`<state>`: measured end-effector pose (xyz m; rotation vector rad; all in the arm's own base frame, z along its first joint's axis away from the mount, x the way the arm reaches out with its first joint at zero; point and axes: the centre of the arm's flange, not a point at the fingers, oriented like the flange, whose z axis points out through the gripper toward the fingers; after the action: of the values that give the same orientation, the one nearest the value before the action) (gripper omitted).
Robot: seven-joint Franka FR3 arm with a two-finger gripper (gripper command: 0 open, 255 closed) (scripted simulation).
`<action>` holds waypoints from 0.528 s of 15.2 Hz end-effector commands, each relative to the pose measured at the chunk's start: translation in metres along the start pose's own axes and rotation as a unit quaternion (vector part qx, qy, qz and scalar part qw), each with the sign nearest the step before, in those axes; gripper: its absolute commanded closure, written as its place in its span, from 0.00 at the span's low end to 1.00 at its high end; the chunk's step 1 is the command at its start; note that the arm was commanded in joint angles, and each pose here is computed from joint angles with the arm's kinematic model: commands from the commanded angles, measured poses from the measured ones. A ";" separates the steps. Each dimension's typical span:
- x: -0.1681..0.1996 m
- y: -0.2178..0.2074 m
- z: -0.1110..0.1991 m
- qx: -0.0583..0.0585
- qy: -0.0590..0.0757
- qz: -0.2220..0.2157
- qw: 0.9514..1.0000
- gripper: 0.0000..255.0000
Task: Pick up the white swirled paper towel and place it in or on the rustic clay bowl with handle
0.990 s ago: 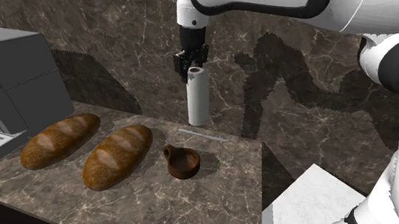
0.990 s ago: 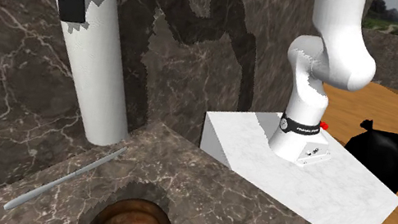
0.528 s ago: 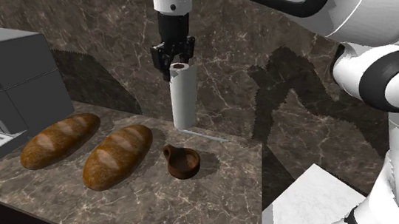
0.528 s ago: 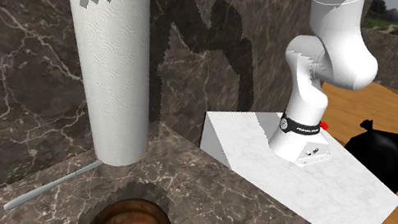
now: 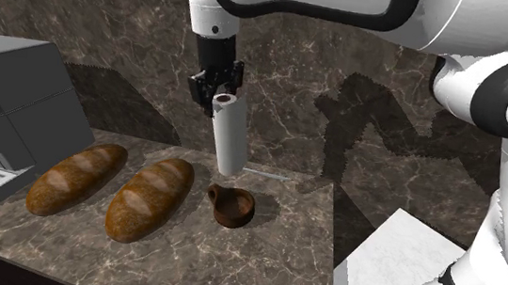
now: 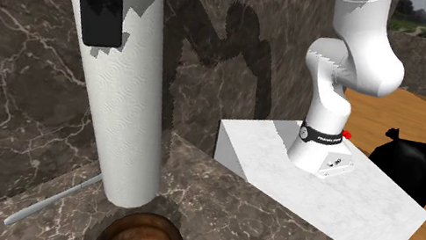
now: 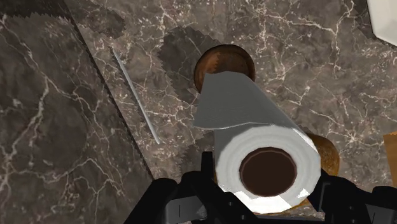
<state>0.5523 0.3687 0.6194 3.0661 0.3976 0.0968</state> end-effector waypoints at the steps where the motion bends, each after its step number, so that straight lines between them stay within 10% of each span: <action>1: -0.001 0.000 0.011 0.000 0.000 0.000 1.000 1.00; 8: -0.003 -0.002 0.048 0.000 0.000 0.000 1.000 1.00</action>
<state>0.5521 0.3678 0.5760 3.0661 0.3976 0.0964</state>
